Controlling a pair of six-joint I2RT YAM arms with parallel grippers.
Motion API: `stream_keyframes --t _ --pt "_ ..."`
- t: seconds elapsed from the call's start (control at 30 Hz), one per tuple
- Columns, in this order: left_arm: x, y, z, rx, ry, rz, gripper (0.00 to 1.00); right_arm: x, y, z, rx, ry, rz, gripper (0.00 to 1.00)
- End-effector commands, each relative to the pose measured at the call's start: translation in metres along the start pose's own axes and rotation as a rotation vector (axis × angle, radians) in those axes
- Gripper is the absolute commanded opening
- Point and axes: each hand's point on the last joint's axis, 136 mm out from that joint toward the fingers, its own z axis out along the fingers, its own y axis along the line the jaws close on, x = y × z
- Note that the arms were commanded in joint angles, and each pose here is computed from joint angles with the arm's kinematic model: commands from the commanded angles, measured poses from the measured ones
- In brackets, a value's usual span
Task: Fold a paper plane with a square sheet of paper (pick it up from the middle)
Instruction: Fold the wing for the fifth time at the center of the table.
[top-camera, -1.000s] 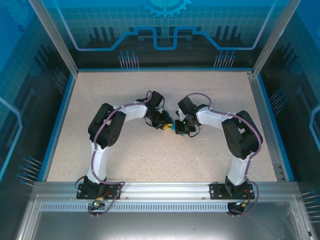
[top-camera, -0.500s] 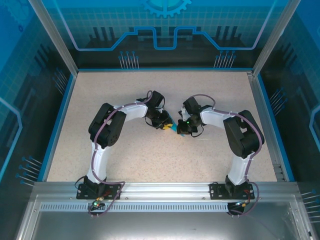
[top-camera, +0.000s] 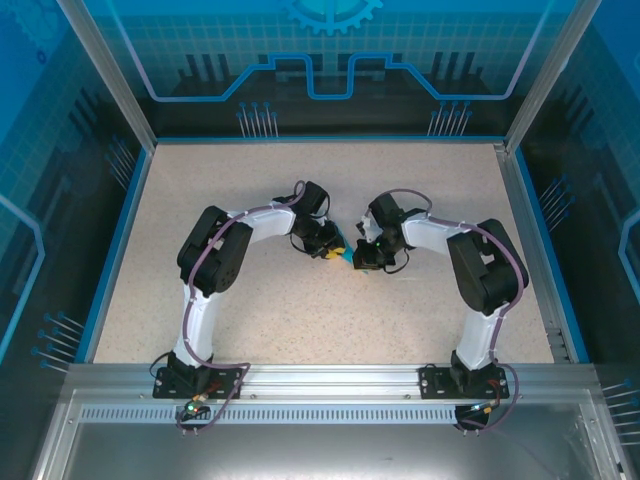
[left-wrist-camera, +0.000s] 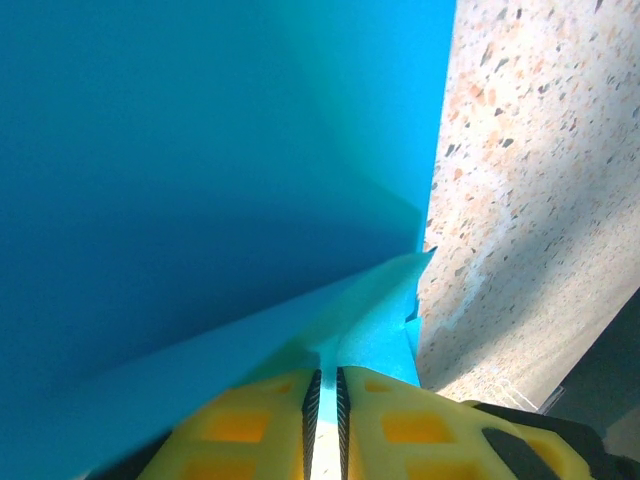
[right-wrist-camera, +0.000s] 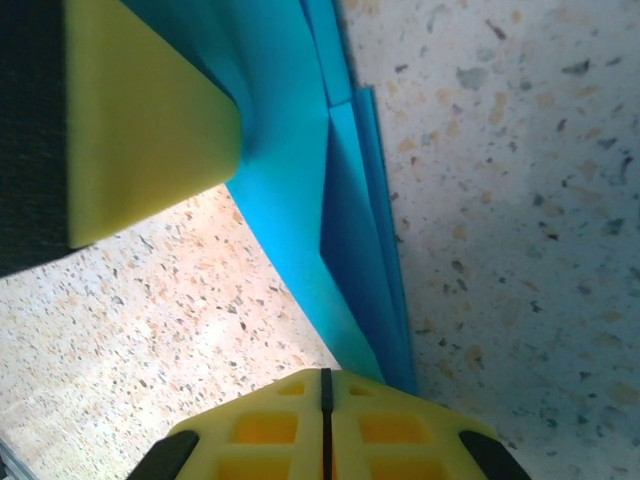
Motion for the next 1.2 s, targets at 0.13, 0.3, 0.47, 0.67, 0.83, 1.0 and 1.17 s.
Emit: stream_keyframes --t 0.13,0.3,0.47,0.67,0.83,1.0,1.17 --pt "0.003 0.046 0.018 -0.159 0.019 -0.057 0.17 0.018 -0.02 0.001 0.009 0.065 0.054 0.08" --pt "0.002 0.045 0.019 -0.16 0.018 -0.058 0.17 0.026 -0.027 -0.003 -0.005 0.068 0.074 0.08" --pt "0.002 0.047 0.02 -0.165 0.02 -0.059 0.17 0.028 -0.03 -0.003 -0.054 0.061 0.098 0.07" --pt "0.001 0.045 0.019 -0.163 0.021 -0.055 0.17 0.023 -0.014 -0.008 -0.185 0.037 0.085 0.07" --pt "0.001 0.044 0.019 -0.161 0.02 -0.053 0.17 0.0 0.018 -0.035 -0.277 -0.054 -0.001 0.09" --pt "0.002 0.044 0.019 -0.16 0.021 -0.052 0.17 -0.005 0.012 -0.022 -0.233 -0.024 0.003 0.09" --pt "0.003 0.045 0.018 -0.162 0.022 -0.052 0.17 -0.002 0.006 -0.009 -0.19 0.008 0.007 0.09"
